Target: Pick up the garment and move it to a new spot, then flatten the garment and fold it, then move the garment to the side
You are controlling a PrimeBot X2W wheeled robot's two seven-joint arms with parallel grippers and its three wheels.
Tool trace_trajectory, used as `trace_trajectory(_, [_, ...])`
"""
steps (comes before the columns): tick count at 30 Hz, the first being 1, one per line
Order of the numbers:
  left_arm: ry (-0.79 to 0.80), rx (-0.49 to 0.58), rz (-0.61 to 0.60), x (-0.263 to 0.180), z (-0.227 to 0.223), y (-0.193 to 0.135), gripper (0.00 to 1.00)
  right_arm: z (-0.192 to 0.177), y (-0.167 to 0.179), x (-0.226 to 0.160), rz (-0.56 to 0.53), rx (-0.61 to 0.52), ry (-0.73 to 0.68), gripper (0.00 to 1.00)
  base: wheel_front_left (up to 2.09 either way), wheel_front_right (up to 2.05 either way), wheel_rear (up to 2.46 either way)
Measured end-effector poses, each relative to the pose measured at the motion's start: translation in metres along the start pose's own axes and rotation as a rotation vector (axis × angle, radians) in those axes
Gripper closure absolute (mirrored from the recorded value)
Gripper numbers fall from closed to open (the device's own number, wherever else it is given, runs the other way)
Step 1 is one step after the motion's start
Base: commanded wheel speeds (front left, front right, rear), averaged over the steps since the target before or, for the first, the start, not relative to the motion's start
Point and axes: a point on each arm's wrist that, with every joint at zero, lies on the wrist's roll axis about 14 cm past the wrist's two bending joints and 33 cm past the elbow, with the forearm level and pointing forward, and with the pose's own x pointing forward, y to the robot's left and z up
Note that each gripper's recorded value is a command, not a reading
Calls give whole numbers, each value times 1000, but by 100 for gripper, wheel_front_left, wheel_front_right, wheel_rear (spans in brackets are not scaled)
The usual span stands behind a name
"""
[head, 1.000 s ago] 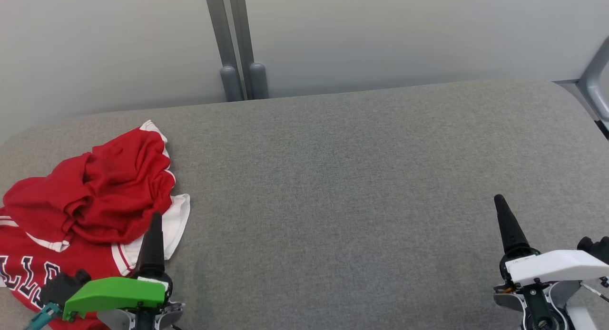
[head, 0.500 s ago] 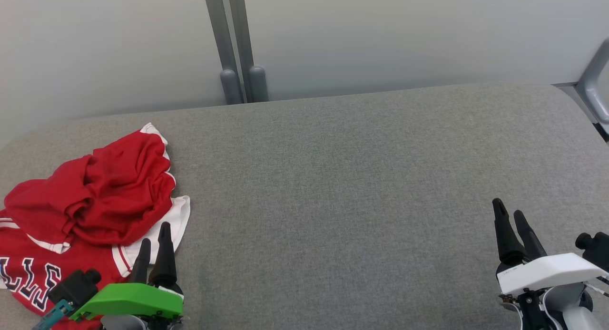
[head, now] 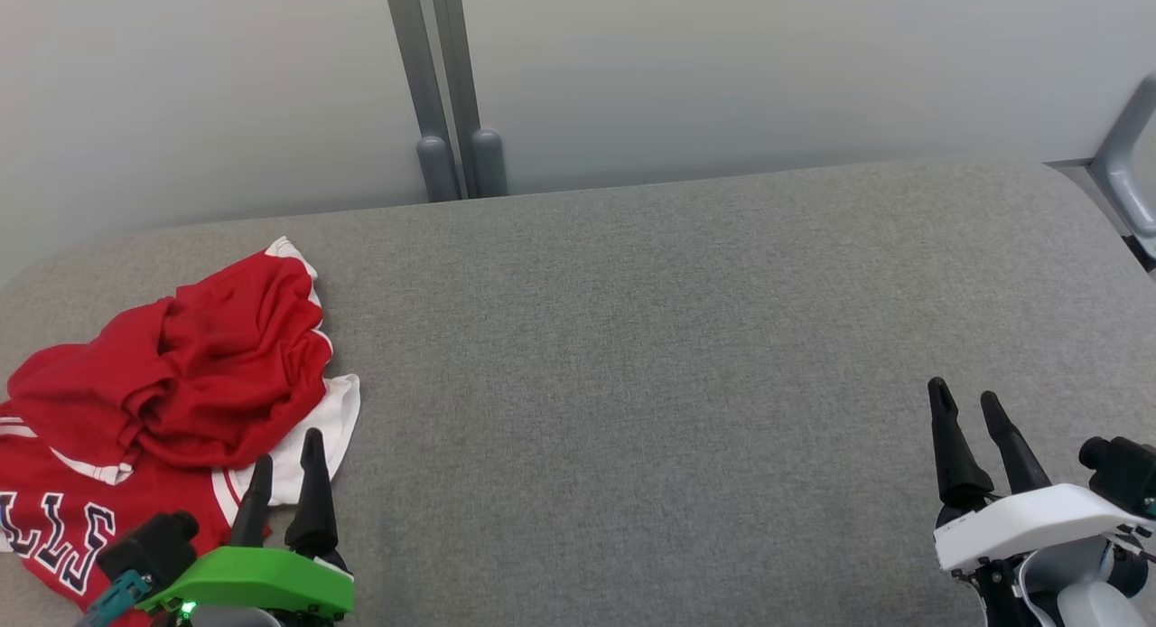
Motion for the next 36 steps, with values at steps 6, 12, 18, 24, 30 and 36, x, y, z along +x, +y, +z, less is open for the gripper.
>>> trace_trajectory(6, [-16, 75, -8, -2, 3, -1, 0, 4, 0, -2, 9, -69, -13, 0, 0, 0, 0])
trace_trajectory(12, [-22, 144, -20, -3, 4, -2, 0, 3, 0, -5, 20, -137, -11, 0, 0, 0, 0])
trace_trajectory(18, [-33, 206, -23, -5, 6, 0, 0, 5, 4, -5, 41, -198, -19, 0, 0, 0, 0])
trace_trajectory(24, [-44, 262, -32, -6, 8, -1, 0, 8, 3, -5, 48, -249, -31, 0, 0, 0, 0])
trace_trajectory(30, [-43, 314, -43, -6, 6, -2, 0, 9, 3, -6, 57, -303, -35, 0, 0, 0, 0])
trace_trajectory(36, [-56, 364, -47, -8, 9, -2, 0, 10, 4, -7, 69, -351, -40, 0, 0, 0, 0])
